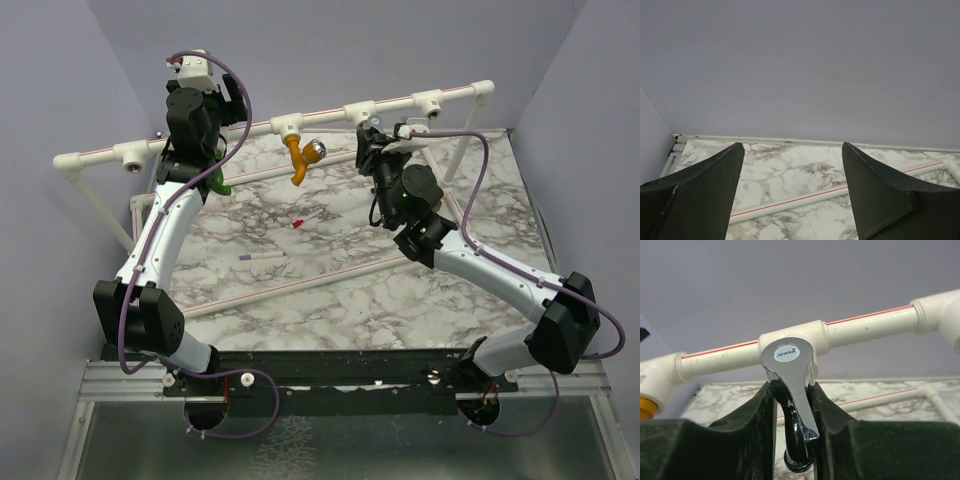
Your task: Install the water faucets
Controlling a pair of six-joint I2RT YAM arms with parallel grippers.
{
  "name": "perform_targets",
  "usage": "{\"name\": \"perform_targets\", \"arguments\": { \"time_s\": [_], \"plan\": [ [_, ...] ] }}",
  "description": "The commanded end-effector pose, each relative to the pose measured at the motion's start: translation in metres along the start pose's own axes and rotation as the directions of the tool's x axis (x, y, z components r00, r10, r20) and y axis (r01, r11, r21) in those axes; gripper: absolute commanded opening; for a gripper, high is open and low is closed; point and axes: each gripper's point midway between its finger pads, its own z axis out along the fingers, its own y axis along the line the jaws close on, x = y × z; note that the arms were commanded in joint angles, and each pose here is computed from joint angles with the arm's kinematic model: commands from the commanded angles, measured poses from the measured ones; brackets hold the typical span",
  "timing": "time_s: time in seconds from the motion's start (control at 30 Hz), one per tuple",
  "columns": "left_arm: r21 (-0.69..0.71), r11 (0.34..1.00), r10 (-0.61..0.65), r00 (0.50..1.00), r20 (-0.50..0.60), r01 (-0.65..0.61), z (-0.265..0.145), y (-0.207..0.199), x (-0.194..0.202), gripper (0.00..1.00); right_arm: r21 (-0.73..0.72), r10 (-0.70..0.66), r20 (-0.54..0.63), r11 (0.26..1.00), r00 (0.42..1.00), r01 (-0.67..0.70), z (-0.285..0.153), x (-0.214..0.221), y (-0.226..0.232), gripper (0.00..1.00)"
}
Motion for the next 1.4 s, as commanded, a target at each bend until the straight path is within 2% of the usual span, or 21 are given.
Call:
{"name": "perform_targets", "arguments": {
  "time_s": [0.0, 0.17, 0.3, 0.4, 0.63, 0.87, 1.0, 1.1, 1.37],
  "plan": [
    [-0.034, 0.997, 0.046, 0.901, -0.431, -0.067, -0.01, 0.023, 0.151, 0.8, 0.1, 0.312, -0.057, 0.947, 0.948, -0.306, -0.014, 0.026, 0.001, 0.01],
    [-0.033, 0.997, 0.046, 0.902, -0.429, -0.067, -0.01, 0.023, 0.15, 0.8, 0.171, 0.524, -0.035, 0.842, 0.851, -0.511, -0.02, 0.032, -0.003, 0.0],
    [-0.034, 0.997, 0.046, 0.902, -0.43, -0.067, -0.01, 0.023, 0.151, 0.8, 0.195, 0.675, -0.032, 0.728, 0.737, -0.658, -0.022, 0.036, 0.002, 0.0],
    [-0.032, 0.997, 0.046, 0.902, -0.43, -0.066, -0.01, 0.023, 0.151, 0.8, 0.238, 0.784, -0.042, 0.609, 0.619, -0.756, -0.025, 0.043, 0.006, 0.0],
    [-0.035, 0.997, 0.046, 0.901, -0.431, -0.068, -0.01, 0.024, 0.151, 0.8, 0.31, 0.91, -0.07, 0.409, 0.408, -0.858, -0.029, 0.053, 0.018, 0.01],
    [-0.036, 0.997, 0.047, 0.901, -0.43, -0.069, -0.01, 0.025, 0.151, 0.8, 0.33, 0.97, -0.094, 0.244, 0.225, -0.912, -0.032, 0.053, 0.033, 0.0],
    [-0.033, 0.997, 0.047, 0.9, -0.432, -0.068, -0.01, 0.024, 0.152, 0.8, 0.309, 0.982, -0.104, 0.181, 0.156, -0.934, -0.031, 0.041, 0.039, 0.0],
    [-0.033, 0.997, 0.047, 0.901, -0.432, -0.068, -0.01, 0.024, 0.152, 0.8, 0.295, 0.982, -0.133, 0.166, 0.132, -0.941, -0.031, 0.031, 0.046, 0.01],
    [-0.039, 0.997, 0.05, 0.901, -0.432, -0.074, -0.01, 0.025, 0.151, 0.8, 0.32, 0.977, -0.159, 0.186, 0.141, -0.929, -0.034, 0.035, 0.048, 0.02]
  ]
}}
